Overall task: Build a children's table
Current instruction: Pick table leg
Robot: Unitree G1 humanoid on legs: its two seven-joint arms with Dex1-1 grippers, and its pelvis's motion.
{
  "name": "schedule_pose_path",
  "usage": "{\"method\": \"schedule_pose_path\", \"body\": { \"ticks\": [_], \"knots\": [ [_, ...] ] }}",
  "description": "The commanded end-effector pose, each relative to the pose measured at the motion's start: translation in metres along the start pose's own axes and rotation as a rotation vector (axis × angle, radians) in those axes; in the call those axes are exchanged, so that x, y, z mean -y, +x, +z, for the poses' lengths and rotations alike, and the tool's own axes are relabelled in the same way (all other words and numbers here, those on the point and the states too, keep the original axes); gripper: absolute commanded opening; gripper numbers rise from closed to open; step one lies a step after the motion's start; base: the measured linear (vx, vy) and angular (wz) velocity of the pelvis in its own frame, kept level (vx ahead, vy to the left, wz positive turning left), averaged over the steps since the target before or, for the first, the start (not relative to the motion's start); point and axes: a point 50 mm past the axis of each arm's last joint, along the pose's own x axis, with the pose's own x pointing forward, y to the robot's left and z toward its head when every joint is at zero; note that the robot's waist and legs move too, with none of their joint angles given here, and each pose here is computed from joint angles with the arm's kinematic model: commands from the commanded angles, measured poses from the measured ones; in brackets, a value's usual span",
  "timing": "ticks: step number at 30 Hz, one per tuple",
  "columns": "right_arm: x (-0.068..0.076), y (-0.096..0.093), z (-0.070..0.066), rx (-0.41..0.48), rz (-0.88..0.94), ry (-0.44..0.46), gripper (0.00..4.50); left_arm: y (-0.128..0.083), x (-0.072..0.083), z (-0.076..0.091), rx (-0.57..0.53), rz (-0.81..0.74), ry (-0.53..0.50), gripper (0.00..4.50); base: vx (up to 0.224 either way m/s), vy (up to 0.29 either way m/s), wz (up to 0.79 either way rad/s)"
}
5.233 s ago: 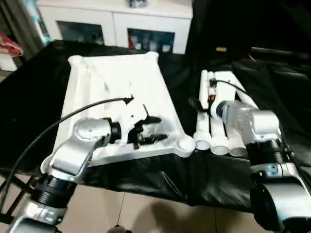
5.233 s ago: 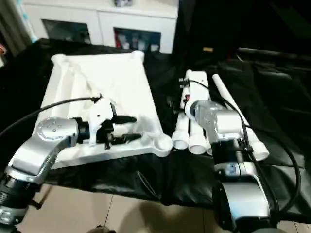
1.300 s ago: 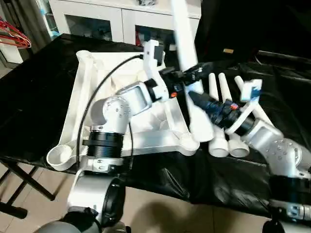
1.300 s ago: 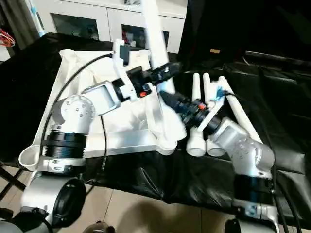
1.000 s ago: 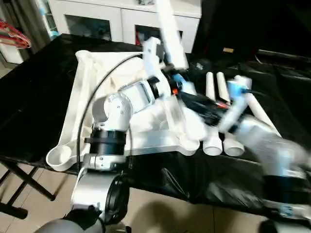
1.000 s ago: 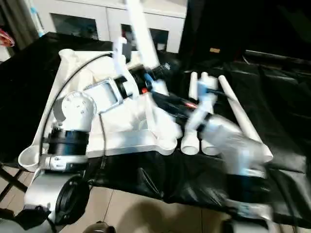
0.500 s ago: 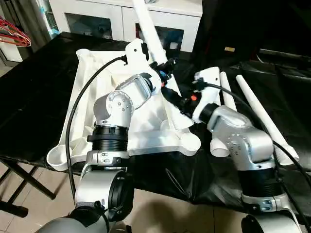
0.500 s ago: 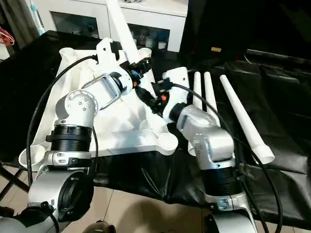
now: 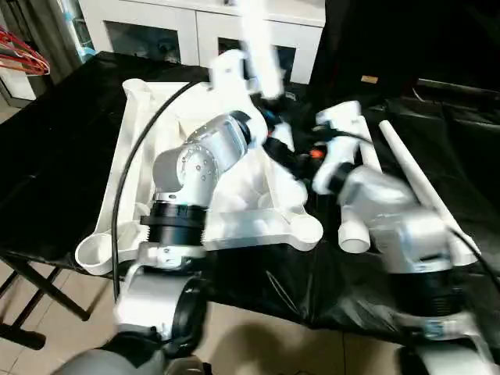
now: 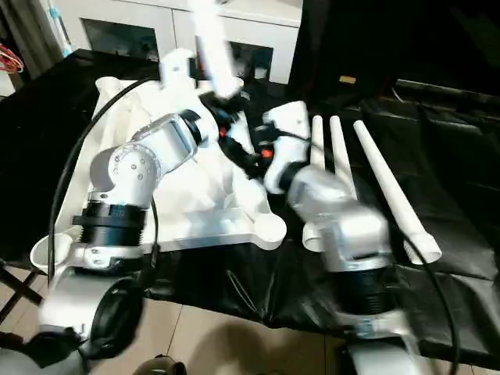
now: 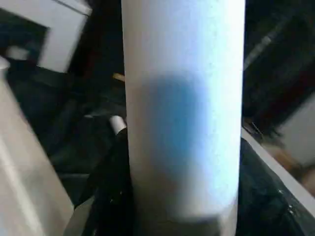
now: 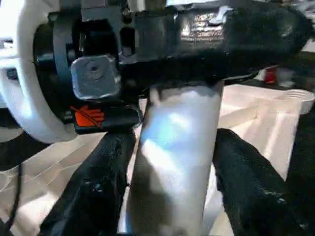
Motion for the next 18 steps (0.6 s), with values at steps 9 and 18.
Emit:
{"method": "schedule_pose_path", "body": {
  "ticks": [9, 18],
  "knots": [
    [-0.001, -0.028, 0.004, -0.029, 0.243, 0.073, 3.79, -0.013, 0.02, -0.001, -0.077, -0.408, 0.038, 1.9, 0.0, 0.0, 0.0],
    [-0.005, -0.046, -0.001, -0.086, 0.364, 0.097, 3.62, -0.021, 0.033, 0.004, -0.056, -0.601, -0.003, 1.9, 0.0, 0.0, 0.0]
  ]
}}
